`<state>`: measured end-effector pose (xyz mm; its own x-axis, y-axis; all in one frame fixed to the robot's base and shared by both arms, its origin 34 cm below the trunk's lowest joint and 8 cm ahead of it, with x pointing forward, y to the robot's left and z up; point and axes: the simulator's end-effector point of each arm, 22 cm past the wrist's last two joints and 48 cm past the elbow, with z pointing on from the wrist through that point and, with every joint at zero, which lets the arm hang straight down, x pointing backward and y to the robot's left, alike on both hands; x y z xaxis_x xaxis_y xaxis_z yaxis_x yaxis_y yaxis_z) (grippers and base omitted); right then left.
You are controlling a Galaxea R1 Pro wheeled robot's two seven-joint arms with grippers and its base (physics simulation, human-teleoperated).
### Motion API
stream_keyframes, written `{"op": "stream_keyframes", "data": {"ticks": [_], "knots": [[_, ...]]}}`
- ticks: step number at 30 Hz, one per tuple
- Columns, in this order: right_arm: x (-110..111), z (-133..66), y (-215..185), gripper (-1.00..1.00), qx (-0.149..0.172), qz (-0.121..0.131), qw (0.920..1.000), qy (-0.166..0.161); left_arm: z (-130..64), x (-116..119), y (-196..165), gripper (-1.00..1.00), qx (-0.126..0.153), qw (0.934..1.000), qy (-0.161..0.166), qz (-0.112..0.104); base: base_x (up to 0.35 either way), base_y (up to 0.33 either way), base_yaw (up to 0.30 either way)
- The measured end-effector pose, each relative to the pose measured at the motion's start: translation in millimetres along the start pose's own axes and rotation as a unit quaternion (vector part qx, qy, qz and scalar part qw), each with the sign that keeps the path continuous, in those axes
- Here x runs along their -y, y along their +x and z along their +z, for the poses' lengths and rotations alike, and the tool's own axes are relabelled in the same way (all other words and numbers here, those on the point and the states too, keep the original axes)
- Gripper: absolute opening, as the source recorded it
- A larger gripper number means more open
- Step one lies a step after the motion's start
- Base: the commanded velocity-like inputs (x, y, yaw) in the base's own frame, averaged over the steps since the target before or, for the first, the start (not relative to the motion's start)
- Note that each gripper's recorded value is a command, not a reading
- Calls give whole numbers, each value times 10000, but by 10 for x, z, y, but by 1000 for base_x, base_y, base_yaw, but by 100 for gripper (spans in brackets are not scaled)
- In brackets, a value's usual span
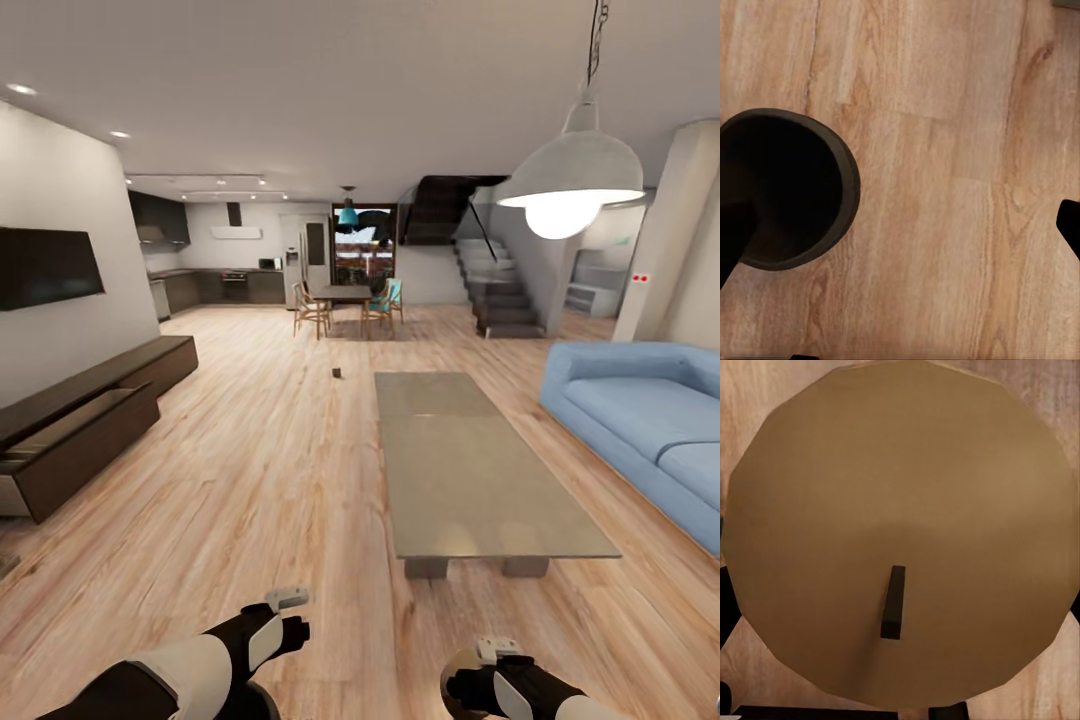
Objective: Place each of the two pumpkins and all three candles from the living room inside a cabinet in the living room (use any cabinet), then make sure every cabinet is closed, and position the cauldron so it is next to a table in the living room.
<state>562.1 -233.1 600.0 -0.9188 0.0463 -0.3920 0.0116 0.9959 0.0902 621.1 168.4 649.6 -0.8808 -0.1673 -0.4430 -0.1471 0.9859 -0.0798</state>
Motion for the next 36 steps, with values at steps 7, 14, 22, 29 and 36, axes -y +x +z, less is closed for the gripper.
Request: {"op": "stream_keyframes", "data": {"ticks": [7,14,22,29,36], "knots": [[0,-1,0,-100,1,-3,10000,-1,5,-22,32,100,-35,10000,-27,3,0,228,193],[0,-1,-2,-100,2,-3,10000,0,5,-23,33,100,-35,10000,-25,2,0,108,18],[-1,-1,-2,-100,2,-4,10000,0,6,-23,32,100,-31,10000,-24,-1,0,5,129],[-1,-1,-2,-100,2,-5,10000,-1,6,-22,31,100,-31,10000,-21,0,0,57,285],[-1,-1,-1,-100,1,-5,10000,-2,6,-22,31,100,-31,10000,-22,-1,0,258,288]]}}
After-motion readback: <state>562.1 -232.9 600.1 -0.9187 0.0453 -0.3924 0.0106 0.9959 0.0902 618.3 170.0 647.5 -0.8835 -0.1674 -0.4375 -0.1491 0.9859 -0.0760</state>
